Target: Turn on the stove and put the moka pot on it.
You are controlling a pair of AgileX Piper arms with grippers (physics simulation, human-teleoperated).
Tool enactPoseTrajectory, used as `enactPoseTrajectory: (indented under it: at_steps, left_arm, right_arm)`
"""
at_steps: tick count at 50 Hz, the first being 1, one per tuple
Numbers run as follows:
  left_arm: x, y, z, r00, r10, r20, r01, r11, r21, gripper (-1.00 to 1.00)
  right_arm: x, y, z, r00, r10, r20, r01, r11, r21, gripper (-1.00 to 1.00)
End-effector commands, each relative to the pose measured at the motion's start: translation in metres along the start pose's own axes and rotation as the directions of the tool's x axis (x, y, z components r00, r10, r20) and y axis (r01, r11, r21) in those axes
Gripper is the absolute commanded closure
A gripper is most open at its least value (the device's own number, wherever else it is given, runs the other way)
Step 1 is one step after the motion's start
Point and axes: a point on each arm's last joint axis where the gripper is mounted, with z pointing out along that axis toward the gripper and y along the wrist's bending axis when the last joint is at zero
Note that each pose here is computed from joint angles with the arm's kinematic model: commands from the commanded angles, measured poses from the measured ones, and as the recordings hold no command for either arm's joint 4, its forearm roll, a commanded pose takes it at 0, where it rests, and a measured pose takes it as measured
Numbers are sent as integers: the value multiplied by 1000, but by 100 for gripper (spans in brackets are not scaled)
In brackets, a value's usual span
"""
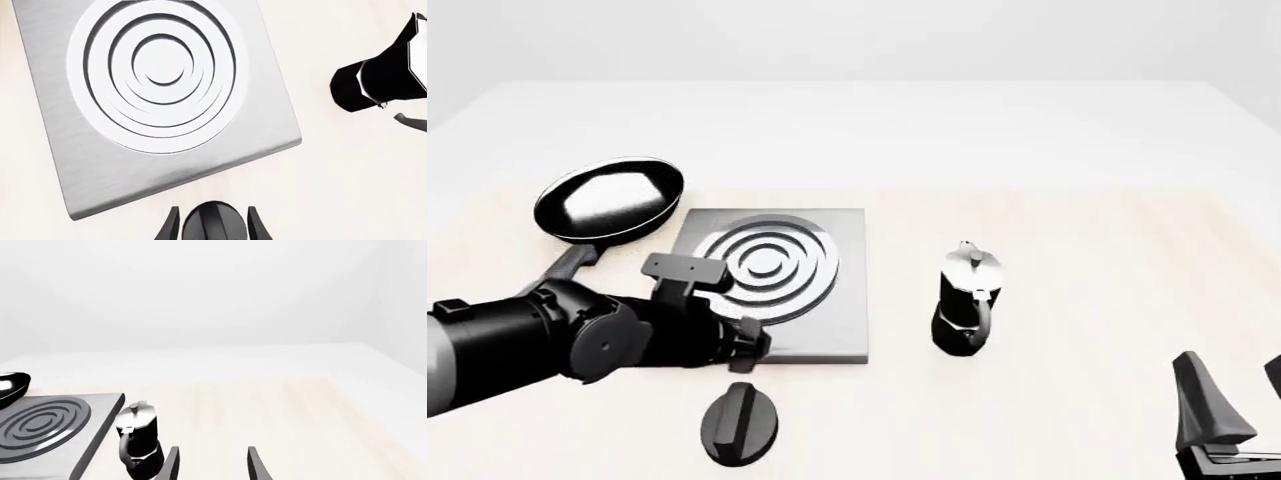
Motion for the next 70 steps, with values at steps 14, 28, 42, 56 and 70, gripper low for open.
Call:
enactPoseTrajectory:
  at_steps: [14, 28, 42, 56, 70]
  left_arm:
    - [18, -2, 17, 999, -25, -45, 25, 1000, 1, -100]
    - [28, 0, 26, 997, -38, -68, 37, 999, -4, -100]
    - [36, 1, 37, 995, -41, -87, 41, 999, -8, -100]
    - [44, 0, 44, 993, -55, -107, 54, 998, -11, -100]
    - [49, 6, 49, 991, -66, -118, 63, 998, -25, -100]
  right_arm:
    - [0, 0, 0, 1000, 7, -3, -7, 1000, -1, -100]
    - [-1, 0, 0, 1000, 10, 3, -10, 1000, 0, -100]
    - [-1, 0, 0, 1000, 14, 7, -14, 1000, 1, -100]
    - [-1, 0, 0, 1000, 19, 10, -19, 1000, 2, -100]
    - [-1, 0, 0, 1000, 21, 11, -21, 1000, 2, -100]
